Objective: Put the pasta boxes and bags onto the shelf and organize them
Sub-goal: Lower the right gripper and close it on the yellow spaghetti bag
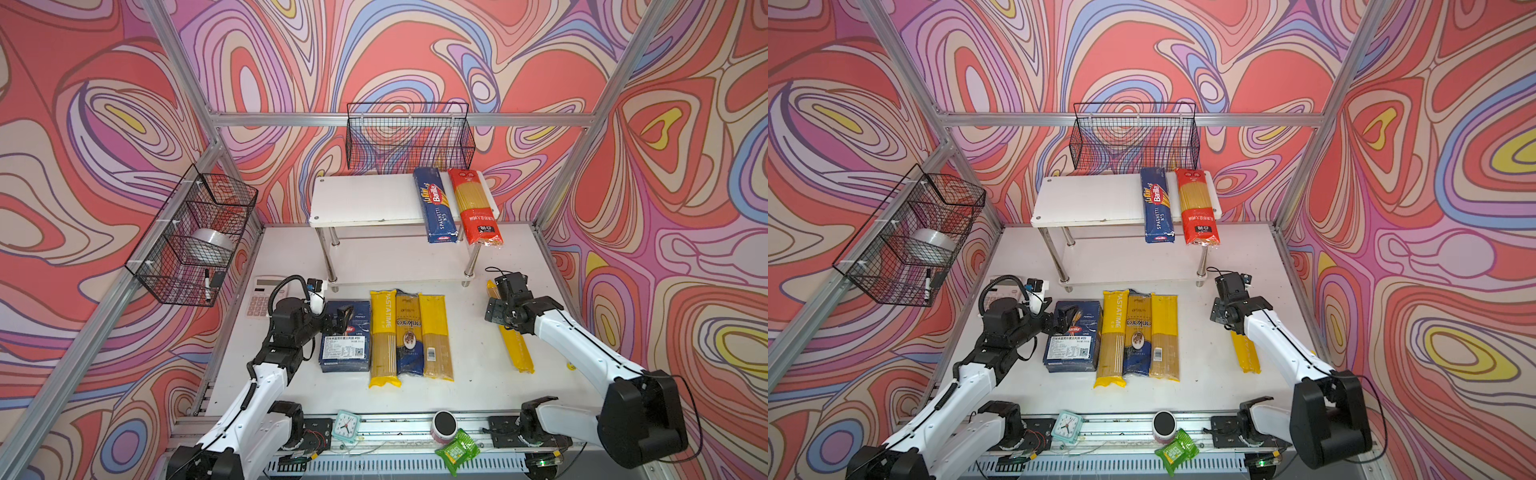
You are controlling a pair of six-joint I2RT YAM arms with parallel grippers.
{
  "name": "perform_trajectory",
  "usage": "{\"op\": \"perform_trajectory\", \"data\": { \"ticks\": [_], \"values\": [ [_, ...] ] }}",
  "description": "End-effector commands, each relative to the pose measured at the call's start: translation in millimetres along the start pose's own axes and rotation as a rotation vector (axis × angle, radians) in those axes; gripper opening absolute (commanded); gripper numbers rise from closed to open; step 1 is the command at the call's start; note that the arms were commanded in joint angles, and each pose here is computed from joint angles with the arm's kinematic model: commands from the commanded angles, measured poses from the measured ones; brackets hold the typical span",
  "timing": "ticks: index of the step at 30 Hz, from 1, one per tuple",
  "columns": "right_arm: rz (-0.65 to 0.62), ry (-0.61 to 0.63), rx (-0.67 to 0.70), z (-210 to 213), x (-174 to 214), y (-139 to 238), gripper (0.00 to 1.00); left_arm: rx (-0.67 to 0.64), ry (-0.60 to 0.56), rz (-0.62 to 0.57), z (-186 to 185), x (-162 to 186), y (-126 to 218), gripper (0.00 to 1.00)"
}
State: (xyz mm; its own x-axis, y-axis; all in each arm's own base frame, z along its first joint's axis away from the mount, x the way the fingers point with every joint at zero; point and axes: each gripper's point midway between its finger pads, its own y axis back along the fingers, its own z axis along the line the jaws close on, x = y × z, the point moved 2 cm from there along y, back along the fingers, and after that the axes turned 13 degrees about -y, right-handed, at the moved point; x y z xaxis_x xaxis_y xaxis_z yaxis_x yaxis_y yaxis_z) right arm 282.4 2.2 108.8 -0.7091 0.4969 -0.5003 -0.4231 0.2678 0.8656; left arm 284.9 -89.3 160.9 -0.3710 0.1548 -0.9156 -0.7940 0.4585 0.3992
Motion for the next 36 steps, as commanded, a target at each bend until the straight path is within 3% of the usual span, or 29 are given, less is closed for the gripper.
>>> {"op": "perform_trajectory", "data": {
  "ticks": [1,14,21,31,36],
  "values": [
    [0.013,0.033,0.024,2.1,-8.7,-9.1,0.98,-0.002,-0.005,-0.009,-0.3,-0.4,-0.1,1.0],
    [0.203,0.106,0.01,15.9,-4.0,-47.9,0.98,-0.002,0.002,0.005,0.7,0.2,-3.1,1.0],
    [0.222,0.153,0.081,12.5,-13.4,-60.0,0.97,-0.001,0.004,0.01,0.9,0.1,-4.0,1.0],
    [0.286,0.153,0.067,9.3,-10.8,-75.3,0.92,-0.001,0.004,0.01,1.1,-0.1,-4.2,1.0],
    [0.302,0.178,0.114,6.4,-11.1,-84.8,0.86,0.003,0.005,0.017,1.1,0.5,-5.4,1.0]
  ]
}}
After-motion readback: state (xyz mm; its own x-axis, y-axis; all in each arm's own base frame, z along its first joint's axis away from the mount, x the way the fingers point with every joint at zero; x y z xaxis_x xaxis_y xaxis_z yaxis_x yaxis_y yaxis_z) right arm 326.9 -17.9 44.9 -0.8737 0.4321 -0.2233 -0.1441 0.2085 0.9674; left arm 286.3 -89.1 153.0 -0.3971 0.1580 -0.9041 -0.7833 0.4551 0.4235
